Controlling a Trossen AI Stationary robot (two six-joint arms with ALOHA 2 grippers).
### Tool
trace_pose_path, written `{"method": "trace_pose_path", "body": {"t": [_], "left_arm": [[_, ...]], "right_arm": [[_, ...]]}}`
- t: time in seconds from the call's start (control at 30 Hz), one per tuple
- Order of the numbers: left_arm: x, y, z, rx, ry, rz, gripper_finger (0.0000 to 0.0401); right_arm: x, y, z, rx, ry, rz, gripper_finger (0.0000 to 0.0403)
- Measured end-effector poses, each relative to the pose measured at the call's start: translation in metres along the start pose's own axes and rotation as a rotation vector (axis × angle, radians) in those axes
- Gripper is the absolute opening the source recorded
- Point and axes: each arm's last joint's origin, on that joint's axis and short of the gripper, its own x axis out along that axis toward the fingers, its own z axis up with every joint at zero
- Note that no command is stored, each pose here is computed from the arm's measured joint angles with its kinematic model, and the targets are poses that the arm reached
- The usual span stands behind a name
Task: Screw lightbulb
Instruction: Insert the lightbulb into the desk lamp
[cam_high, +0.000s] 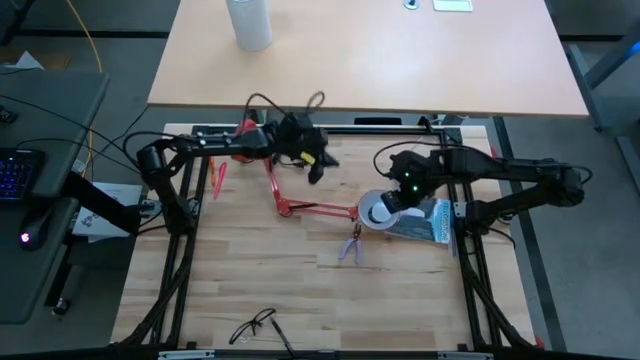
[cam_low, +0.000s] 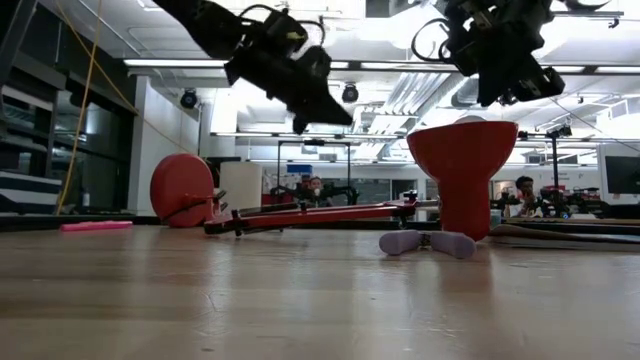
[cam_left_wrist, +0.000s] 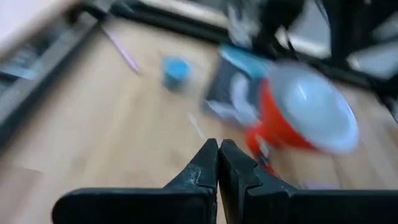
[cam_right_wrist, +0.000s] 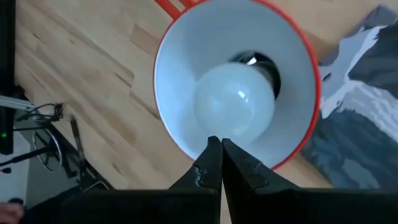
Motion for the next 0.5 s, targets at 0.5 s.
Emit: {"method": "trace_pose_path", "body": {"t": [0.5], "left_arm": [[0.021, -0.036, -0.099, 0.183, 0.333, -0.173, 0.0000]], "right_arm": [[0.002, 0.001, -0.015, -0.028, 0.046, -0.064, 0.0000]]}}
